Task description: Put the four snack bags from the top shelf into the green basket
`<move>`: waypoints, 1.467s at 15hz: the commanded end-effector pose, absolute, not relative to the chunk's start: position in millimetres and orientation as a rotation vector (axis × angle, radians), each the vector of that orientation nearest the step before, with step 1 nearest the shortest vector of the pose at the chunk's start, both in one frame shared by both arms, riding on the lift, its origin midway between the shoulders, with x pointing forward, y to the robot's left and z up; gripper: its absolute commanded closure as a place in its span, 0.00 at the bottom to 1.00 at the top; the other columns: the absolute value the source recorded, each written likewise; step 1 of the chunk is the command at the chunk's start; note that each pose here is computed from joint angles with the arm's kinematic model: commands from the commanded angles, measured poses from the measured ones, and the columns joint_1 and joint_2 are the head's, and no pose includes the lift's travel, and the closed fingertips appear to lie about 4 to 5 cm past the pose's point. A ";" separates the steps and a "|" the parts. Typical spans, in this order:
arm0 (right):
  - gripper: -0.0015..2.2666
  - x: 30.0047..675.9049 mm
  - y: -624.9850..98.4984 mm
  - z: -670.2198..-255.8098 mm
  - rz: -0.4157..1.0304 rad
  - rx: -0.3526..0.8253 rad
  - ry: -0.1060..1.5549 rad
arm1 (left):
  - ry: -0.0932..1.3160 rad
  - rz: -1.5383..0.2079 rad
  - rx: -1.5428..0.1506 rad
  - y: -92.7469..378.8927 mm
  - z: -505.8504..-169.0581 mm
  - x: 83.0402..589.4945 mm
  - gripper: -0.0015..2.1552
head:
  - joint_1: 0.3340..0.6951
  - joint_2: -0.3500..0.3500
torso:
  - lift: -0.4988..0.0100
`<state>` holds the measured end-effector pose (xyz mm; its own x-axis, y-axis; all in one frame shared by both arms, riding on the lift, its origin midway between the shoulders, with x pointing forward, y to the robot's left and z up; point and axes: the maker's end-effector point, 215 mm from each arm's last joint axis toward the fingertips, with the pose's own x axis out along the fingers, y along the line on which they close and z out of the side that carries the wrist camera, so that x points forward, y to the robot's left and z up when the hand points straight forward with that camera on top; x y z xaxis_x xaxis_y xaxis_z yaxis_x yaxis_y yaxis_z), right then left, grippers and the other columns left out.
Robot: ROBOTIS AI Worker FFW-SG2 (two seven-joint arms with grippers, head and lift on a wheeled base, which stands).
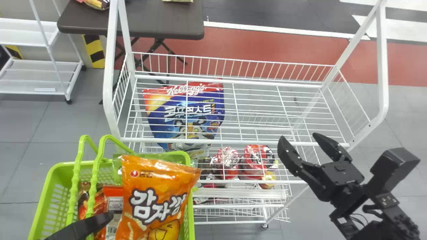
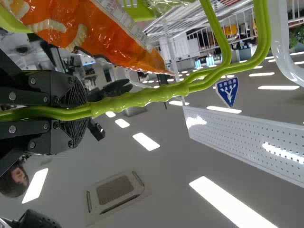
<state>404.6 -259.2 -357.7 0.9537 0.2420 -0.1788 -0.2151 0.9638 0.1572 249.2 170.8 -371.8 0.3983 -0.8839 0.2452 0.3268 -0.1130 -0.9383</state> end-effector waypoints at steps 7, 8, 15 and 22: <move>0.01 411.7 -223.6 -372.9 0.186 0.015 0.191 | 0.570 -1.127 -1.296 168.6 -372.1 249.3 1.00 | 1.00 0.32 | 0.98; 0.01 412.0 -220.5 -371.4 0.189 0.013 0.171 | 0.570 -1.127 -1.296 168.6 -372.1 249.3 1.00 | 1.00 0.33 | 0.98; 0.01 406.3 -205.3 -367.3 0.213 0.019 0.117 | 0.568 -1.124 -1.297 169.8 -372.2 249.6 1.00 | 1.00 0.40 | 0.98; 0.01 404.1 -199.4 -366.1 0.215 0.025 0.118 | 0.569 -1.122 -1.296 172.9 -370.9 247.4 1.00 | 1.00 0.41 | 0.98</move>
<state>404.3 -201.4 -367.7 0.9702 0.2126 -0.1159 -0.2102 0.9771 0.0326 247.9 171.0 -370.8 0.3985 -0.8840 0.2444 0.3256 -0.1127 -0.9388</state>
